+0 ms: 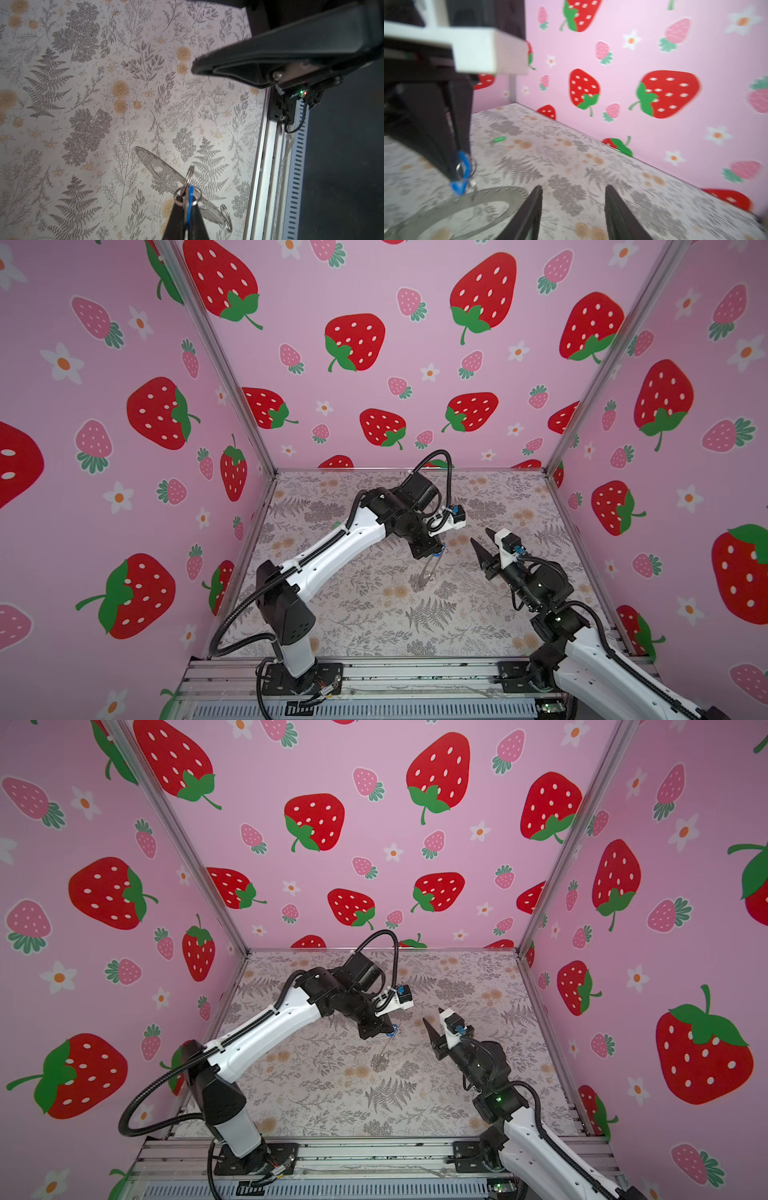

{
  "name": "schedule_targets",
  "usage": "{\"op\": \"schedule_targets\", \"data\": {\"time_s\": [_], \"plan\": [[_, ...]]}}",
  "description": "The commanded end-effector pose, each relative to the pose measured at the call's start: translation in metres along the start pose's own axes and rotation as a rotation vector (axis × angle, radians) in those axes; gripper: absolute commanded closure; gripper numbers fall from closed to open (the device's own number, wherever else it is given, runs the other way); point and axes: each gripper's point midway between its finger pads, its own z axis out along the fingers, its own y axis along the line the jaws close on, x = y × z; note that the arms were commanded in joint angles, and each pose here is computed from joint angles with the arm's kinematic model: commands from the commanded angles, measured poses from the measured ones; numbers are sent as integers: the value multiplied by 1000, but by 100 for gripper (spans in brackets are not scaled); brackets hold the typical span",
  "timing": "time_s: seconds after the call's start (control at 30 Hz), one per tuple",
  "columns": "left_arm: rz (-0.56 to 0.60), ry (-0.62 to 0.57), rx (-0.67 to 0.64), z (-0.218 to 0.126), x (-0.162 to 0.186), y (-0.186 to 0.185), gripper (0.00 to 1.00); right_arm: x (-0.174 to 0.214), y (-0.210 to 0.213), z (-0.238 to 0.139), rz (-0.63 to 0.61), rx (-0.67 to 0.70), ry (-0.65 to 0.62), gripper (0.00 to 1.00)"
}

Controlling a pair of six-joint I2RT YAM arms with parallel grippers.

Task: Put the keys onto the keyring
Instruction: 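Lower the grey ring onto the table with the left gripper while the right withdraws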

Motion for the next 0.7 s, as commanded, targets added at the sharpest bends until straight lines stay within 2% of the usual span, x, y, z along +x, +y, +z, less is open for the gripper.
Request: {"op": "schedule_targets", "data": {"time_s": [0.0, 0.1, 0.2, 0.43, 0.67], "plan": [[-11, -148, 41, 16, -46, 10, 100, 15, -59, -18, -17, 336, 89, 43], [-51, -214, 89, 36, -66, 26, 100, 11, -58, -19, -37, 324, 114, 43], [-107, -216, 121, 54, -68, 46, 100, 12, -54, -17, -38, 291, 152, 43], [-154, -71, 110, 97, -5, 86, 100, 16, -41, -15, -14, 216, 189, 43], [-181, 100, 67, 103, 59, 102, 100, 30, -36, -17, 7, 193, 233, 45]]}}
